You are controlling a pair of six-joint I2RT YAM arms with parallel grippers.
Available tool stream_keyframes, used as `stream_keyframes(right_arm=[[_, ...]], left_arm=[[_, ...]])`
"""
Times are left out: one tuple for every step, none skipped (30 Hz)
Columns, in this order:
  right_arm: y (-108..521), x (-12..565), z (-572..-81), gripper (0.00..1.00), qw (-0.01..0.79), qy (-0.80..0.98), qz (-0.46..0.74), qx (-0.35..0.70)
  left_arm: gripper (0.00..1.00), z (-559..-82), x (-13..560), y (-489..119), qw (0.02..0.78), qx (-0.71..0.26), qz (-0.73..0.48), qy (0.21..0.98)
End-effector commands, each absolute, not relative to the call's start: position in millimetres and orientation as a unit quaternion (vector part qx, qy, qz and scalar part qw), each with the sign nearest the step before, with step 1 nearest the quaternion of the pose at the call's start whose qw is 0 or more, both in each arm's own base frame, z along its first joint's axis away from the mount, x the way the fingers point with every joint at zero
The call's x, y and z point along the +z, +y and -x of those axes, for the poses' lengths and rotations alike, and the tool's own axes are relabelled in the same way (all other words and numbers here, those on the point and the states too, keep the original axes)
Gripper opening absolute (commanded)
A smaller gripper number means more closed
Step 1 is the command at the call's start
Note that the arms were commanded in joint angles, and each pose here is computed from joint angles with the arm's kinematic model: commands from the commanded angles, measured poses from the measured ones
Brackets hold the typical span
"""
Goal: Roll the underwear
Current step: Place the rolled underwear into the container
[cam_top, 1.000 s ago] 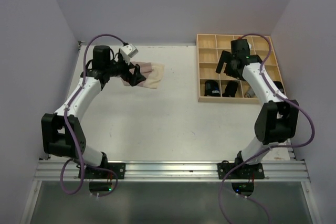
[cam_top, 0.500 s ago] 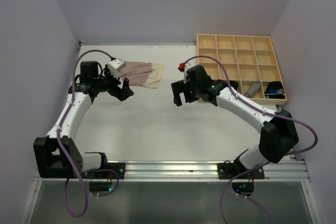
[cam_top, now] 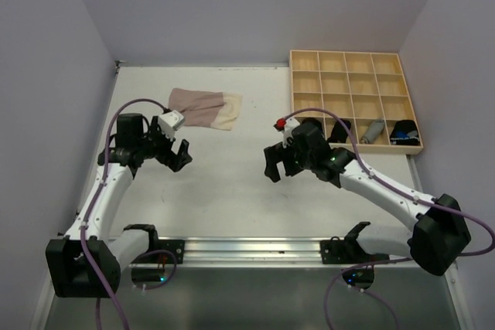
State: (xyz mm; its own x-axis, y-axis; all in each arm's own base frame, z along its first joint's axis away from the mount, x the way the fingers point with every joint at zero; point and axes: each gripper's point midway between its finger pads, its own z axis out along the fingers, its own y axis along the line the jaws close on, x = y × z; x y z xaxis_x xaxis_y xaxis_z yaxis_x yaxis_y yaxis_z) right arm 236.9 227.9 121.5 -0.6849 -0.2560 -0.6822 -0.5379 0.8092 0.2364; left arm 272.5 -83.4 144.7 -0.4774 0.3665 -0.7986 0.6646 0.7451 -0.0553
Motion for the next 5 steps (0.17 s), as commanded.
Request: stream_keyframes(right_arm=[[236.2, 130.9, -239.0, 0.99, 0.351, 0.878, 0.235, 0.227], [236.8, 131.7, -238.4, 0.99, 0.350, 0.876, 0.239, 0.228], [238.7, 132.4, -236.7, 0.99, 0.349, 0.875, 0.246, 0.230], [239.6, 131.6, -236.2, 0.99, 0.348, 0.873, 0.254, 0.229], [240.5, 133.3, -236.2, 0.99, 0.349, 0.871, 0.256, 0.231]], left_arm=[[1.00, -272.4, 142.6, -81.6, 0.410, -0.176, -0.322, 0.835], [1.00, -271.4, 143.7, -84.0, 0.411, -0.182, -0.327, 0.831], [1.00, -272.7, 143.3, -83.7, 0.413, -0.180, -0.328, 0.830], [1.00, -274.2, 143.8, -83.3, 0.416, -0.180, -0.321, 0.832], [1.00, -276.6, 144.5, -83.0, 0.420, -0.178, -0.319, 0.831]])
